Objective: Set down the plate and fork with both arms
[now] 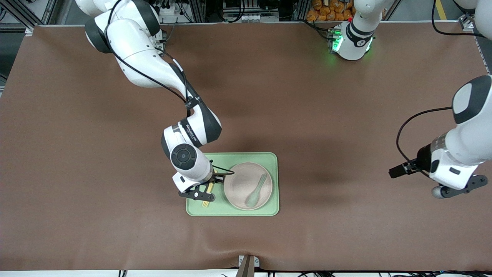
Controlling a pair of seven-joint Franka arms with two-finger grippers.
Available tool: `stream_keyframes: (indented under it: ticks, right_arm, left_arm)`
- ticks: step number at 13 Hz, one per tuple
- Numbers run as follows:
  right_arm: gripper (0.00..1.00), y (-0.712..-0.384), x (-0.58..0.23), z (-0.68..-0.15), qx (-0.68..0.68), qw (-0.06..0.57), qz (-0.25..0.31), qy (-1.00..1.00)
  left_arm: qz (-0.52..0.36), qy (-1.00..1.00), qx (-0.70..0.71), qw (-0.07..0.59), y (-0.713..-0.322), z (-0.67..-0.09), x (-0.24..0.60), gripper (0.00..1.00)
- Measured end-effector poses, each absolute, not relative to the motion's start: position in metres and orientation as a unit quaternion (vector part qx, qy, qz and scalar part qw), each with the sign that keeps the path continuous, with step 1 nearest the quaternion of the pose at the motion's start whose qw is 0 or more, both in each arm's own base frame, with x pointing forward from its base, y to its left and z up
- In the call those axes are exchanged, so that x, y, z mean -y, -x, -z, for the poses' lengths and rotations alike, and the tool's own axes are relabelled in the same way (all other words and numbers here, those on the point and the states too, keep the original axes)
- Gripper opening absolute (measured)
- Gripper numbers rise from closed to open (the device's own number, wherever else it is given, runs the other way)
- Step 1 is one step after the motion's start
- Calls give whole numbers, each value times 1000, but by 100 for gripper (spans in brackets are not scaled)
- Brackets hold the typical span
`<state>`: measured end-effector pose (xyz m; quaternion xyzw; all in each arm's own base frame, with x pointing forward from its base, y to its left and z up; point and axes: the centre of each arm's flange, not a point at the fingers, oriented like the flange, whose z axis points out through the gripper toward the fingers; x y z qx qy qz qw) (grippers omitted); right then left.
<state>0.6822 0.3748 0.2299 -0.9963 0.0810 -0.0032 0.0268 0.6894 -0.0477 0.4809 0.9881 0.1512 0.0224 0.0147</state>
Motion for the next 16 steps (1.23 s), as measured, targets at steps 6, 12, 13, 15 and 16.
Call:
stream_keyframes:
  ticks: [6, 12, 13, 15, 16]
  right_arm:
    - [62, -683, -372, -268, -80, 26, 12, 996]
    - [100, -708, -268, -373, -88, 13, -9, 996]
    - [100, -711, -241, -390, -87, 11, -17, 996]
    - [100, -713, -193, -424, -102, 10, -25, 994]
    - [100, -714, -173, -440, -109, 12, -23, 994]
  left_arm:
    - [-2, -991, -130, -22, -674, -499, 34, 100]
    - [27, -995, -89, -32, -652, -531, -17, 100]
    - [30, -995, -88, -25, -648, -537, -20, 100]
    - [35, -996, -83, -15, -641, -550, -26, 100]
    - [36, -996, -81, -12, -637, -556, -29, 100]
